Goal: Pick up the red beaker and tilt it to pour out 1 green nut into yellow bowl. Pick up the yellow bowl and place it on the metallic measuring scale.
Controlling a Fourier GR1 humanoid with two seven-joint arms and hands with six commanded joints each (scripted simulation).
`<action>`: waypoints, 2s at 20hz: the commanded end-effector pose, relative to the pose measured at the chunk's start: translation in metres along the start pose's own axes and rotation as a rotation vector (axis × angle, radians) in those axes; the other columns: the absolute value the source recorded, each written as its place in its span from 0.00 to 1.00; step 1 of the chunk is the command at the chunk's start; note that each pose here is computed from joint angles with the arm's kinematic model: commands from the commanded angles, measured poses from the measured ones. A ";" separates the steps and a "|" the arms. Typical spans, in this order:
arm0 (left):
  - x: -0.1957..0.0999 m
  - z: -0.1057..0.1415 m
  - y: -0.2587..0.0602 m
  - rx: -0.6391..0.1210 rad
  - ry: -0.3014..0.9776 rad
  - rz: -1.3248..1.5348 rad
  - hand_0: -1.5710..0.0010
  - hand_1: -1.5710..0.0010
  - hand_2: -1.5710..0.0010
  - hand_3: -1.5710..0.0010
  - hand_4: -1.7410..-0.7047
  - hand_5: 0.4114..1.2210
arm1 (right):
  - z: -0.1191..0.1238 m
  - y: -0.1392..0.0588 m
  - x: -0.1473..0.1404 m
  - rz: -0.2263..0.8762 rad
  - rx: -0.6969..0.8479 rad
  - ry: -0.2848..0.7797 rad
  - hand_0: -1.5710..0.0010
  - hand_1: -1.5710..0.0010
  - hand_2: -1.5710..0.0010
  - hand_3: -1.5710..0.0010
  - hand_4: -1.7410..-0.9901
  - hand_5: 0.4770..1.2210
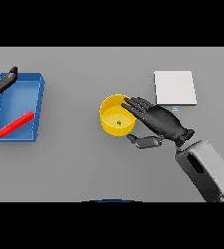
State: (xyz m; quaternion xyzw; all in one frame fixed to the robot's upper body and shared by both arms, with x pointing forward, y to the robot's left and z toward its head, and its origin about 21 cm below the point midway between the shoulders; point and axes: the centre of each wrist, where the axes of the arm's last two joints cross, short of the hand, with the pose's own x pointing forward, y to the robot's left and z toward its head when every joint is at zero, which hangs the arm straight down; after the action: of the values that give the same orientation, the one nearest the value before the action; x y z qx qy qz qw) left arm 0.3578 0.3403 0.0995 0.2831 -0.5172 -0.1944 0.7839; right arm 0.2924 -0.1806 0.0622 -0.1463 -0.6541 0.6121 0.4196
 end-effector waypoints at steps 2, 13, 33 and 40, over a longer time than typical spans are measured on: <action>-0.004 0.001 0.001 -0.003 0.012 -0.003 1.00 1.00 1.00 1.00 0.99 0.33 | -0.010 -0.003 0.003 0.097 0.095 -0.048 1.00 1.00 1.00 1.00 0.69 0.31; -0.008 0.001 0.002 -0.005 0.006 0.020 1.00 1.00 1.00 1.00 0.98 0.34 | -0.065 -0.003 0.003 0.349 0.406 -0.091 1.00 1.00 1.00 1.00 0.68 0.30; -0.013 0.005 0.011 0.001 -0.026 0.051 1.00 1.00 1.00 1.00 0.98 0.35 | -0.090 0.011 0.008 0.352 0.536 -0.068 0.21 0.23 0.29 0.47 0.17 0.88; -0.011 0.004 0.013 -0.009 -0.013 0.028 1.00 1.00 1.00 1.00 0.99 0.35 | -0.088 0.002 0.005 0.360 0.500 -0.072 0.04 0.05 0.17 0.20 0.04 0.97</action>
State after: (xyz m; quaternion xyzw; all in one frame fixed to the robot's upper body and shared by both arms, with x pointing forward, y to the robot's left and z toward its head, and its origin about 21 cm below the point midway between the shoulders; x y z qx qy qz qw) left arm 0.3503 0.3557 0.1017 0.2711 -0.5251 -0.1875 0.7846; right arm 0.3527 -0.1169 0.0538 -0.1304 -0.4613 0.8234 0.3037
